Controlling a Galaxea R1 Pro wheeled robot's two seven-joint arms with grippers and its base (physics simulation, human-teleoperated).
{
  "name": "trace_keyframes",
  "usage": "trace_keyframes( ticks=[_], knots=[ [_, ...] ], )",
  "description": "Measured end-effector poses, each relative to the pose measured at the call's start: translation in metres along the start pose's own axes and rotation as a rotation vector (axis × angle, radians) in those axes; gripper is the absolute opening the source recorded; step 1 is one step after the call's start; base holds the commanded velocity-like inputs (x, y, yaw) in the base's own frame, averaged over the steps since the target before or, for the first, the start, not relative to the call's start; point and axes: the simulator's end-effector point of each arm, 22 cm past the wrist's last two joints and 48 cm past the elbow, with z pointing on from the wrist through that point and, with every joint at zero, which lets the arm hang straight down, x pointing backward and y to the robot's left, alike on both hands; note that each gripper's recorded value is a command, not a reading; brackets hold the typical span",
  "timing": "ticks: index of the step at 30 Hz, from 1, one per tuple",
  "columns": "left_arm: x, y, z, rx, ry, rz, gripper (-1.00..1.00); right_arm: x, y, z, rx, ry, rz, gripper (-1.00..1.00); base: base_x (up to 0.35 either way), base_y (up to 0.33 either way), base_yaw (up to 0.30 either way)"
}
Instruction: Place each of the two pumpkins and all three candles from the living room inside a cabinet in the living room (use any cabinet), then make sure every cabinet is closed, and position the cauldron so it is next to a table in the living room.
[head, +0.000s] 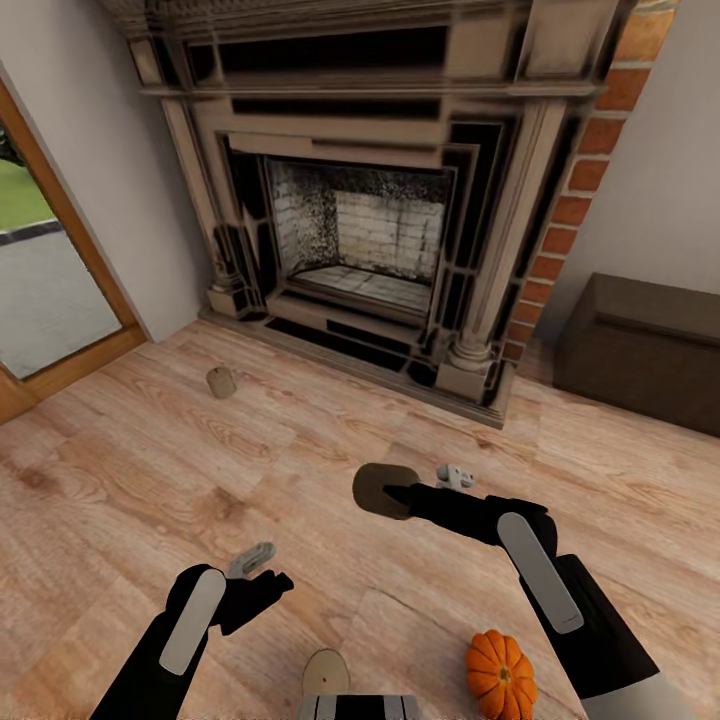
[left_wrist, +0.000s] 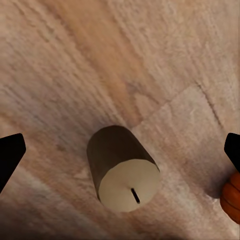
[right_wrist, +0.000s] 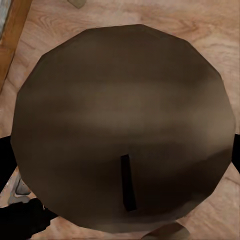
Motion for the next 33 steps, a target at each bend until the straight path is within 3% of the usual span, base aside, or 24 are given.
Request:
trace_keyframes(
  ticks=[20, 23, 27, 33],
  knots=[
    [0.023, 0.001, 0.035, -0.025, 0.036, 0.021, 1.0, 0.027, -0.03, 0.02, -0.021, 0.067, 0.064, -1.0, 0.0, 0.0, 0.0],
    [0.027, 0.003, 0.039, -0.03, 0.048, 0.02, 1.0, 0.031, -0.027, 0.024, -0.052, 0.075, 0.081, -1.0, 0.0, 0.0, 0.0],
    [0.036, 0.002, 0.046, -0.035, 0.068, 0.038, 1.0, 0.041, -0.026, 0.029, -0.11, 0.099, 0.116, -1.0, 0.0, 0.0, 0.0],
    [0.055, -0.004, 0.056, -0.041, 0.105, 0.09, 1.0, 0.05, -0.044, 0.03, -0.116, 0.124, 0.134, -1.0, 0.0, 0.0, 0.0]
  ],
)
